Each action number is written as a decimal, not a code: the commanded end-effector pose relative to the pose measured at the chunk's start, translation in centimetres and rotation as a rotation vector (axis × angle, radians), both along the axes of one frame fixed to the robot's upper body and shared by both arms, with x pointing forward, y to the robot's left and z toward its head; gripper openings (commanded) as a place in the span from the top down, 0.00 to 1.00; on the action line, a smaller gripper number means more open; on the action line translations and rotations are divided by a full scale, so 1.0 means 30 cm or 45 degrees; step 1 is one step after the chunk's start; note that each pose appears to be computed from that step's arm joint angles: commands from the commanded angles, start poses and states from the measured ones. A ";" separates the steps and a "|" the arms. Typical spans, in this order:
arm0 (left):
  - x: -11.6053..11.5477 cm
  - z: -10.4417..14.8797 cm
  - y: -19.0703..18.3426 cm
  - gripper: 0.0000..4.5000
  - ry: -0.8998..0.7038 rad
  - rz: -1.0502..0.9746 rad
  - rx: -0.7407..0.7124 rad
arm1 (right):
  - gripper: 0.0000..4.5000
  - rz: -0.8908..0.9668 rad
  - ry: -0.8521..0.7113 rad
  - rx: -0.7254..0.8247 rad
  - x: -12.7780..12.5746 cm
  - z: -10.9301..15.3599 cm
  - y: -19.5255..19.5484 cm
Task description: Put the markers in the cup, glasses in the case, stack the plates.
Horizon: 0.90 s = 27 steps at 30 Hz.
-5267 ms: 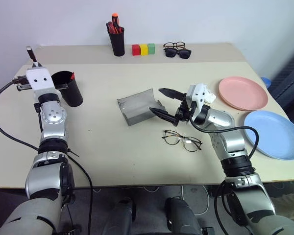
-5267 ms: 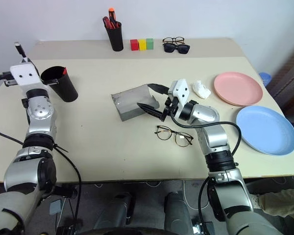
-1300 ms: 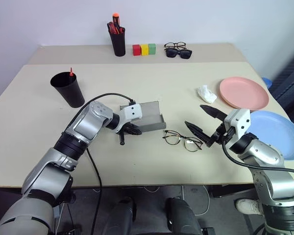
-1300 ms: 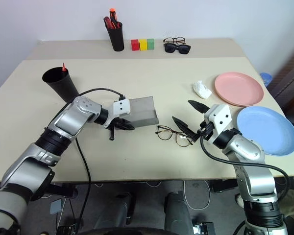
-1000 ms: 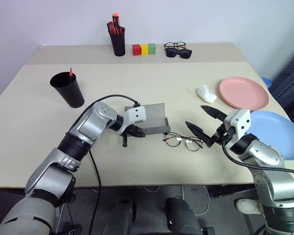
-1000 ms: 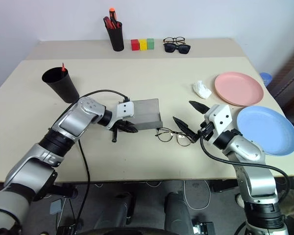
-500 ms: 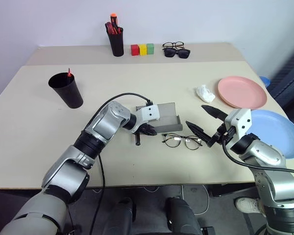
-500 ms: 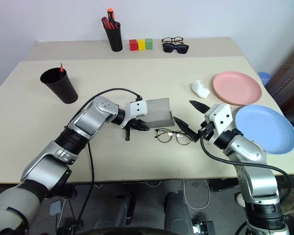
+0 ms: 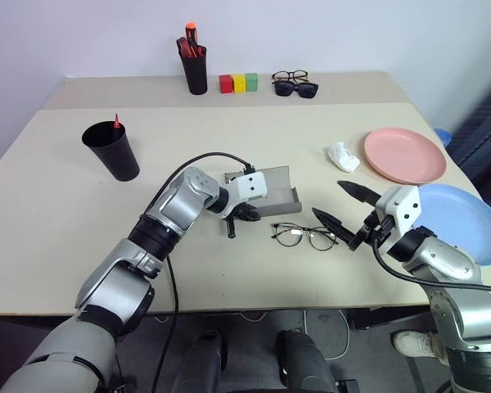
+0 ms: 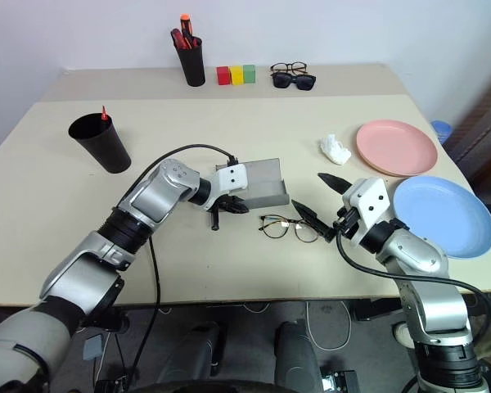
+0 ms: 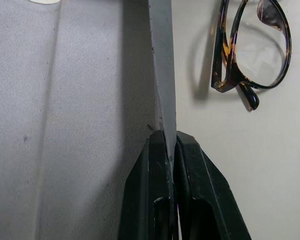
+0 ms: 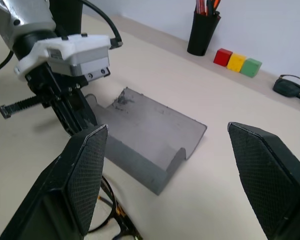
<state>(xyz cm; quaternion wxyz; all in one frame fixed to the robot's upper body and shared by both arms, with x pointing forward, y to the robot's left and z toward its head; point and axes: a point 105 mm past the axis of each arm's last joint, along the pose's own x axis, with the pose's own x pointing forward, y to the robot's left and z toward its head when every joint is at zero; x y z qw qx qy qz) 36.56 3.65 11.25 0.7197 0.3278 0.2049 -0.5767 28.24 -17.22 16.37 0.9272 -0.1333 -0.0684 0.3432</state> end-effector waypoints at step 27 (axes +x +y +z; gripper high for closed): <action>-0.053 0.181 0.112 0.01 -0.015 0.050 -0.208 | 0.13 0.213 0.049 -0.209 0.026 -0.006 -0.003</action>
